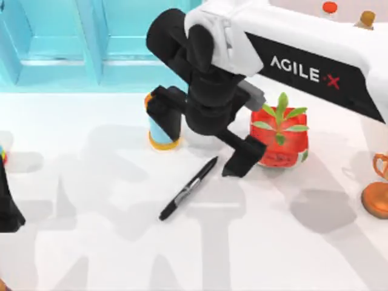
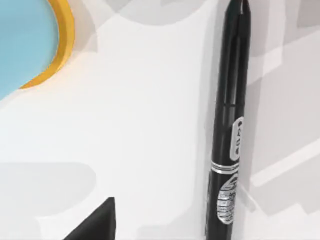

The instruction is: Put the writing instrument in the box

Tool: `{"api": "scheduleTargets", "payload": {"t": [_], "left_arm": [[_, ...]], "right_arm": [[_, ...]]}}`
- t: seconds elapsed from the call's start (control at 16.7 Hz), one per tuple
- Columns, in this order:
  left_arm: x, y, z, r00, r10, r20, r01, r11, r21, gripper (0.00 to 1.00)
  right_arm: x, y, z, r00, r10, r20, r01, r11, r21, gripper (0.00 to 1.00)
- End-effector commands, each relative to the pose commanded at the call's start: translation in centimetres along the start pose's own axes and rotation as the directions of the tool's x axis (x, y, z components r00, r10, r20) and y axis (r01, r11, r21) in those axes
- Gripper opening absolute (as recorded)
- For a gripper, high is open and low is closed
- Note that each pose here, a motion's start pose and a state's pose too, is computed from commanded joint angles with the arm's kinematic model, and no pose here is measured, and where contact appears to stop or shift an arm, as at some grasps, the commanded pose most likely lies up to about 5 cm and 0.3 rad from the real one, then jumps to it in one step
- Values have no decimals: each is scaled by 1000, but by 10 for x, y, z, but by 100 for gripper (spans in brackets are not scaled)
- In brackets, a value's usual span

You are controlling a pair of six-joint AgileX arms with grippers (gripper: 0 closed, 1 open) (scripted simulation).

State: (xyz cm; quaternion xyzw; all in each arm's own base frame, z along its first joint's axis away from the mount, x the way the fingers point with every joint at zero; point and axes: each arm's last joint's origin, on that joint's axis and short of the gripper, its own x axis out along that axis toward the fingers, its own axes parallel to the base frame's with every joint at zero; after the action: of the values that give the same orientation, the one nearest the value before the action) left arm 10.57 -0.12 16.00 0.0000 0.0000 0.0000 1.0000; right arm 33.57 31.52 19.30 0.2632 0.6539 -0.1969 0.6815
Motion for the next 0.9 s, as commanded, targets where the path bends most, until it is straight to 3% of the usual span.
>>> {"api": "scheduleTargets", "payload": {"t": [0.54, 0.9], "left_arm": [[0, 0, 0, 1000, 0, 0, 0, 1000, 0, 100], [0, 0, 0, 1000, 0, 0, 0, 1000, 0, 100]], "right_arm": [[12, 4, -2, 1000, -18, -4, 18, 1000, 15, 100], [86, -4, 0, 999, -39, -11, 39, 999, 16, 100]]}}
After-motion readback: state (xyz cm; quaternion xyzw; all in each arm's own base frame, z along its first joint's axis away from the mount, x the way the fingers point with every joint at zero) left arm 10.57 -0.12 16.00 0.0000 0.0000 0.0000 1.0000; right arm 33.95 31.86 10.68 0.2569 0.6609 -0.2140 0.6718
